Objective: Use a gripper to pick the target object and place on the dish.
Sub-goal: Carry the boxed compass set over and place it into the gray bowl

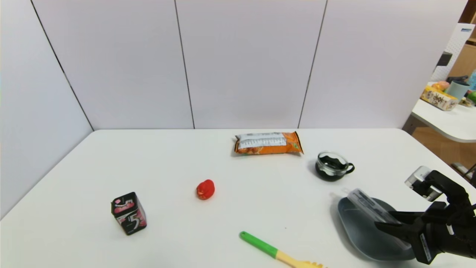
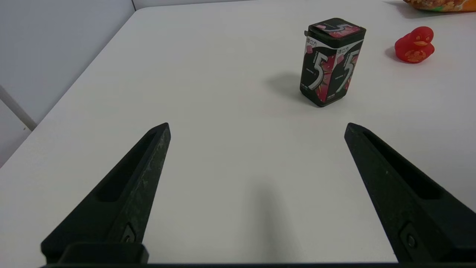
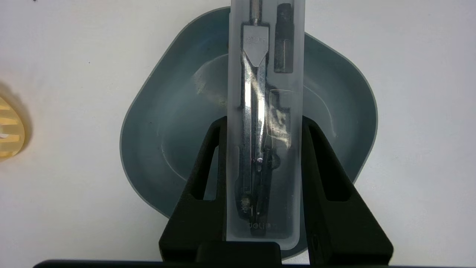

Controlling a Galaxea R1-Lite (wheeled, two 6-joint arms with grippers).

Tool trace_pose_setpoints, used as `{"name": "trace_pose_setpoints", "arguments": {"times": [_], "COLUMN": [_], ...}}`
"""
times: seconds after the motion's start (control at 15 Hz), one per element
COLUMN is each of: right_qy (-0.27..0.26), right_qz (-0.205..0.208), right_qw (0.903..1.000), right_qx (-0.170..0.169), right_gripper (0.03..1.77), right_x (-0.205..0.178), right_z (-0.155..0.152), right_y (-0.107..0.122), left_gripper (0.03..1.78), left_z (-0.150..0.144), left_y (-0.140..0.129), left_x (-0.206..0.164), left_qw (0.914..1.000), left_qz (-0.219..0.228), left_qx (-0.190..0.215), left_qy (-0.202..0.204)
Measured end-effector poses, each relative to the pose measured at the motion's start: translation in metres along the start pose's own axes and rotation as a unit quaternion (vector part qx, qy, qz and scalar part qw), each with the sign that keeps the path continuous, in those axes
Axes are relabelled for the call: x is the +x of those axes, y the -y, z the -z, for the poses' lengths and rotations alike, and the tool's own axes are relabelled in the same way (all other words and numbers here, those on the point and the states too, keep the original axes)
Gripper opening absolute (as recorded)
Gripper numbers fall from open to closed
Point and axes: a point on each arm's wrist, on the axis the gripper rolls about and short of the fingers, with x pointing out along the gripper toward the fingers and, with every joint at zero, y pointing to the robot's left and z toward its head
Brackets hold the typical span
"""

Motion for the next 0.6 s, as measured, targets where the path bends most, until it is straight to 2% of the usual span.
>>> {"name": "trace_pose_setpoints", "arguments": {"times": [0.6], "right_qy": [-0.006], "right_qz": [0.0], "right_qw": [1.0], "right_qx": [-0.005], "right_gripper": [0.56], "right_x": [0.0024], "right_z": [0.0014], "right_y": [0.0011], "left_gripper": [1.69], "left_z": [0.0001], "left_y": [0.0], "left_x": [0.0], "left_qw": [1.0], "left_qz": [0.0], "left_qx": [0.0], "left_qy": [0.0]}}
